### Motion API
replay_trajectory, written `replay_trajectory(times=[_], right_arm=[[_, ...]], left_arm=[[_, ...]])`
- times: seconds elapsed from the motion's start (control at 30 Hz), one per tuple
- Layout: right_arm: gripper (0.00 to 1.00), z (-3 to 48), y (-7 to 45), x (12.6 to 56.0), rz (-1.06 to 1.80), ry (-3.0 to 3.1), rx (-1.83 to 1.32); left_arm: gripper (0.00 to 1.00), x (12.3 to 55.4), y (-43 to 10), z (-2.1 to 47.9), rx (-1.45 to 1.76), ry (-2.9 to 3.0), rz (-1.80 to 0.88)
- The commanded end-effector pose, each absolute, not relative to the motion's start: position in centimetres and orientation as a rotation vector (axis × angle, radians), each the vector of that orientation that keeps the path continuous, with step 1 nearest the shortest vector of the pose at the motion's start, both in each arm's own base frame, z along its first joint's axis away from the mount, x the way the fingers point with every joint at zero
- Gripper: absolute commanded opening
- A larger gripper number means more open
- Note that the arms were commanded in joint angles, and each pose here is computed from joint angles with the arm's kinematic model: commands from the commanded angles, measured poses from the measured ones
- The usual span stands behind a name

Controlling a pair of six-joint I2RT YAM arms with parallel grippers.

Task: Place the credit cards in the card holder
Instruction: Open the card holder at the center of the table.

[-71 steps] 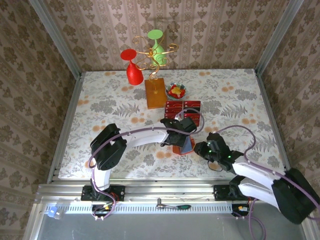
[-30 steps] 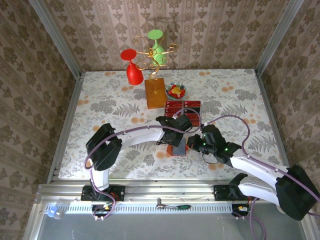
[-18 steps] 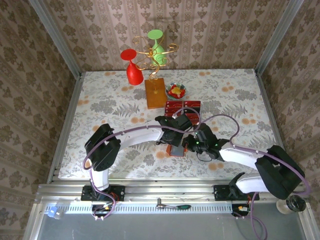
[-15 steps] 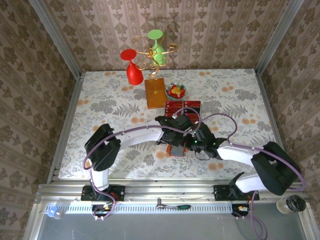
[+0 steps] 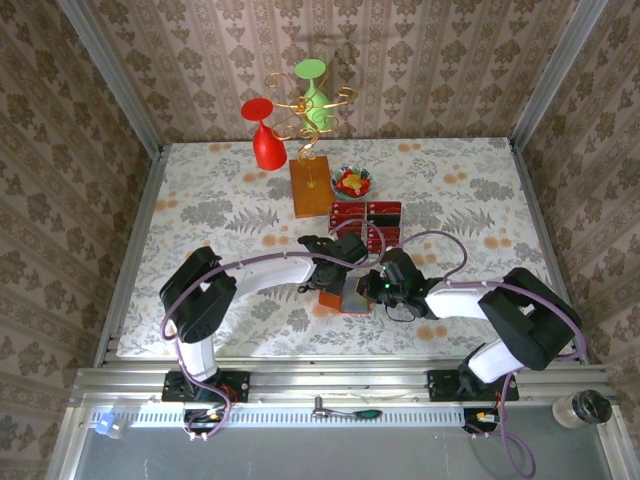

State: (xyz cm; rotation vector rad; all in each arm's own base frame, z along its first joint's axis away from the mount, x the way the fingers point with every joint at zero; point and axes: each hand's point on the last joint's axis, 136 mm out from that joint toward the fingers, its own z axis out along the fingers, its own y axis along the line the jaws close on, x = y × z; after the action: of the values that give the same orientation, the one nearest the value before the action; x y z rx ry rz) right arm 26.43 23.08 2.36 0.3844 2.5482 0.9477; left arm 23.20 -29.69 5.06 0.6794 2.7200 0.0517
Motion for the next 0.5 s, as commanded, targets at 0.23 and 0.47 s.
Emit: replay_trajectory(times=[0.23, 0.47], right_arm=[[0.00, -1.5, 20.6, 24.2, 0.805, 2.649, 0.468], [0.00, -1.6, 20.7, 24.1, 0.815, 2.652, 0.474]], left_arm=[[0.50, 22.9, -26.7, 2.1, 0.812, 2.615, 0.422], [0.50, 22.4, -25.3, 0.9, 0.872, 2.605, 0.607]])
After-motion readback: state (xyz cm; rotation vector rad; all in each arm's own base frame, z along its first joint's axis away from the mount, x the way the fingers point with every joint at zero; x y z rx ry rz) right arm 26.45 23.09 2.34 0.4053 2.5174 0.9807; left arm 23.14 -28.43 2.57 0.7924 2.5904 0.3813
